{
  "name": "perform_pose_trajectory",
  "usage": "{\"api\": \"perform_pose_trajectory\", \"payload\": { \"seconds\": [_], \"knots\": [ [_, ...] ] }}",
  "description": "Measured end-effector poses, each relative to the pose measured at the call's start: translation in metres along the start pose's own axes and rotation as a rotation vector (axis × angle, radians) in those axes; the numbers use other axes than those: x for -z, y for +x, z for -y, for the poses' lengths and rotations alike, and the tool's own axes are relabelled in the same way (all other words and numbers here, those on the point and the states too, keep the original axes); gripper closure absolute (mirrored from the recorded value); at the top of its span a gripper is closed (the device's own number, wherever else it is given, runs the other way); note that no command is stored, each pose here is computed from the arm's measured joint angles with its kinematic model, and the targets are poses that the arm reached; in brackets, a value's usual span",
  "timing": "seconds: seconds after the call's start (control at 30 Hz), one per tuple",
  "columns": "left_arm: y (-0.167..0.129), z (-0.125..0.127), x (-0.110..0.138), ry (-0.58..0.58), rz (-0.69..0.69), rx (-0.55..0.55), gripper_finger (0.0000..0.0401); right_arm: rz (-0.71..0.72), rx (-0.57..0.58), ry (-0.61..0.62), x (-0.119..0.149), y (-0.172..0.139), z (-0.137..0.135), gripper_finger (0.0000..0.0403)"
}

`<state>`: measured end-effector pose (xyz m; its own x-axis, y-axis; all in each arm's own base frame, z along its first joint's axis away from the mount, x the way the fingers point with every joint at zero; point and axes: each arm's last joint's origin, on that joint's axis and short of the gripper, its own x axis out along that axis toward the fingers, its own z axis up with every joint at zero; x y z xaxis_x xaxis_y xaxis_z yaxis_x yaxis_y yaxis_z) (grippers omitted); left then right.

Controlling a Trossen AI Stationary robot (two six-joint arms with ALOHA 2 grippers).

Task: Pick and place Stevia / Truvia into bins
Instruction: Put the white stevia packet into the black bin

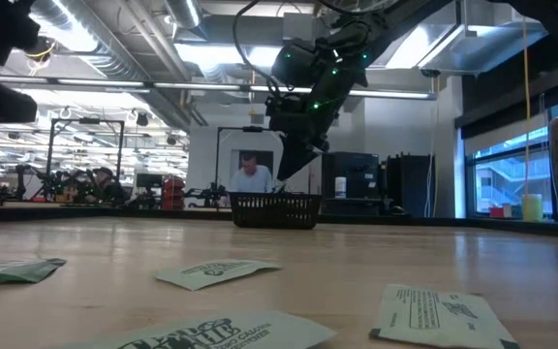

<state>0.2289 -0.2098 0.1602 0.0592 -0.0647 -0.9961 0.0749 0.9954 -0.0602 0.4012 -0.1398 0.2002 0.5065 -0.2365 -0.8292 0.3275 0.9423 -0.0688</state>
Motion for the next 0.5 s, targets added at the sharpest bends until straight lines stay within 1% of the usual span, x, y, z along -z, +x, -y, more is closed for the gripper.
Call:
{"api": "perform_pose_trajectory", "payload": {
  "seconds": [0.17,0.4,0.5],
  "knots": [
    [0.0025,0.0018,0.001,0.003,-0.027,0.022,0.0308,-0.001,0.0,0.0,0.0001,0.0,0.0,0.0354],
    [0.0025,0.0051,0.0037,0.017,-0.031,0.027,0.0312,-0.004,0.0,0.005,0.0004,0.0,0.0,0.0317],
    [0.0025,0.0051,0.0037,0.017,-0.031,0.026,0.0312,-0.008,0.0,0.025,0.0008,0.0001,0.0001,0.0306]
  ]
}}
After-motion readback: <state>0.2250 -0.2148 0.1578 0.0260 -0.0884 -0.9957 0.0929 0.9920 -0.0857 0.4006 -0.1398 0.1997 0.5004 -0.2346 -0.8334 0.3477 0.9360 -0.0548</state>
